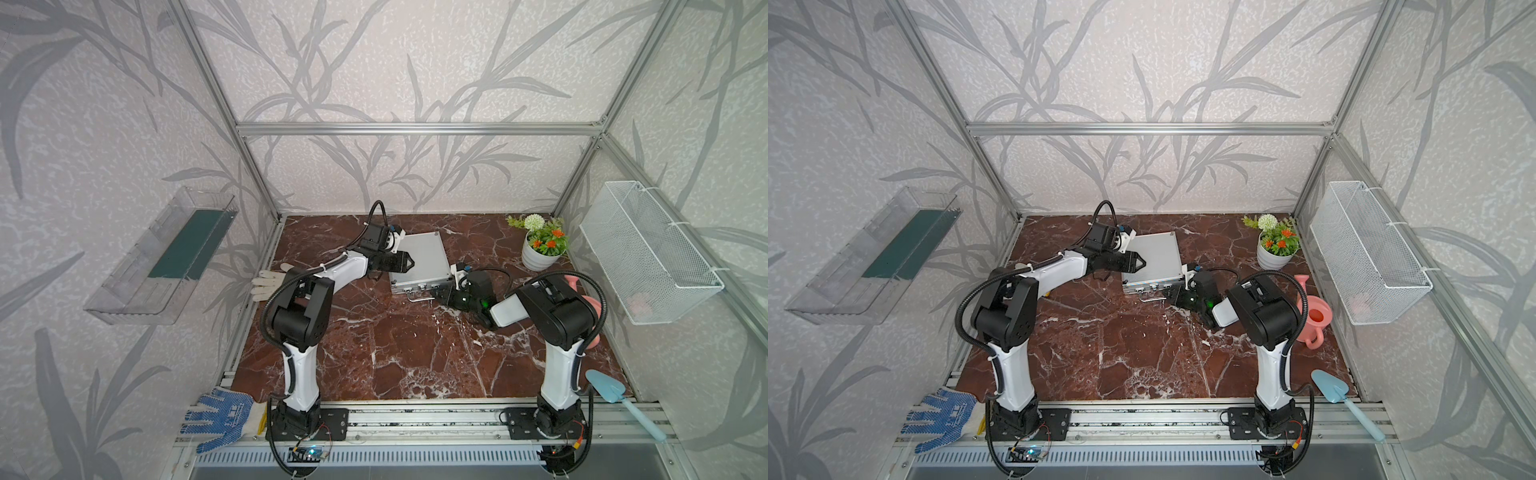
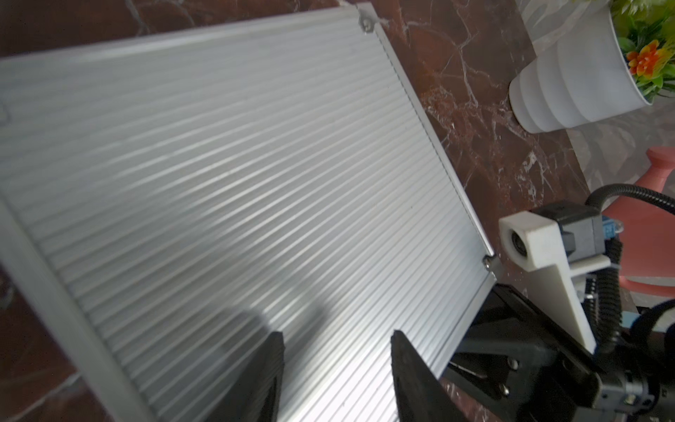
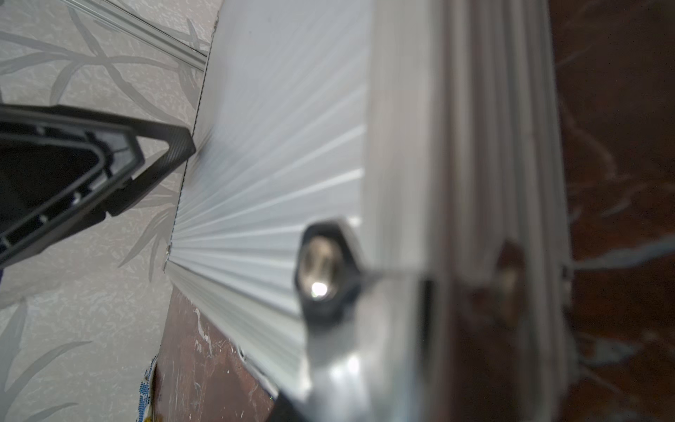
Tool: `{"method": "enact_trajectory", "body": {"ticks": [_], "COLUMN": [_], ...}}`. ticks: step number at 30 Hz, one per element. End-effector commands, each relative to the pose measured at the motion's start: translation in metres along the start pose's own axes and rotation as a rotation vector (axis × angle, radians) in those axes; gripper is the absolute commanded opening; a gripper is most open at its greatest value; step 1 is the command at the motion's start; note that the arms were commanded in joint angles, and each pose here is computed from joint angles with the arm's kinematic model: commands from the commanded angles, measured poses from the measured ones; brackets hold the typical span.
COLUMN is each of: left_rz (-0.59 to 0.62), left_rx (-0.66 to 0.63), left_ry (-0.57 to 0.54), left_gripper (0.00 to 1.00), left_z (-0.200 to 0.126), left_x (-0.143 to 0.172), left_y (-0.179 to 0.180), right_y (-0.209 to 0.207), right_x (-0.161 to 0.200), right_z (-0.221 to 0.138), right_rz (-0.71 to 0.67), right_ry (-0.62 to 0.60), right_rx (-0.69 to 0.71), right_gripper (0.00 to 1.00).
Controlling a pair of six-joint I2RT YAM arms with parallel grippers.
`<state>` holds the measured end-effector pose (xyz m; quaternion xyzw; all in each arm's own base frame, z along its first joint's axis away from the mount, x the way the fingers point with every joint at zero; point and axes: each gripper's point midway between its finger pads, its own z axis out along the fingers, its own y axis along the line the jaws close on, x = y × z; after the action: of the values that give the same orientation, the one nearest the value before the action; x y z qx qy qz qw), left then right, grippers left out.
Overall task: Open the poker set cases
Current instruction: Pick up the poker set case from the center of the board.
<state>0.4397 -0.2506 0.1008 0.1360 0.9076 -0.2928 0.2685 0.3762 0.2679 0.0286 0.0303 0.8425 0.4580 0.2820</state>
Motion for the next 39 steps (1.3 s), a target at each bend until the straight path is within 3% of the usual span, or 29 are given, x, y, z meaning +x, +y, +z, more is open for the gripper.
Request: {"method": "enact_trajectory", "body": {"ticks": [1,12,16,30,39], "left_rz": [-0.052,-0.363,-0.445,-0.531,-0.555], "left_rx": [-0.024,0.169,0.269,0.419,0.416], "left_ry": [-0.004,-0.044,-0.084,-0.100,-0.099], "left_gripper": [0.53,0.65,0.66,0.63,0.60], "left_z": [-0.036,-0.102,-0.094,-0.033,-0.009], "left_x": [0.010,0.091,0.103,0.087,0.083], "left_y": [-0.011,-0.049,-0.052,-0.050,-0.048], "right_y": [0.024,0.038,0.044,0.059,0.063], "right_x": [-0.013,-0.028,-0.030,-0.031,-0.027], "right_z": [-0.001,-0.007,-0.009,-0.015,-0.008], "right_rz": [-0.011,0.010,0.021,0.010,0.025], "right_ry": [-0.045,-0.069,-0.070,-0.063,-0.061], "right_rx": [-0.083,-0.074,-0.087,-0.089,-0.108], "right_gripper": [0.15,0.11,0.10,0.08,0.07]}}
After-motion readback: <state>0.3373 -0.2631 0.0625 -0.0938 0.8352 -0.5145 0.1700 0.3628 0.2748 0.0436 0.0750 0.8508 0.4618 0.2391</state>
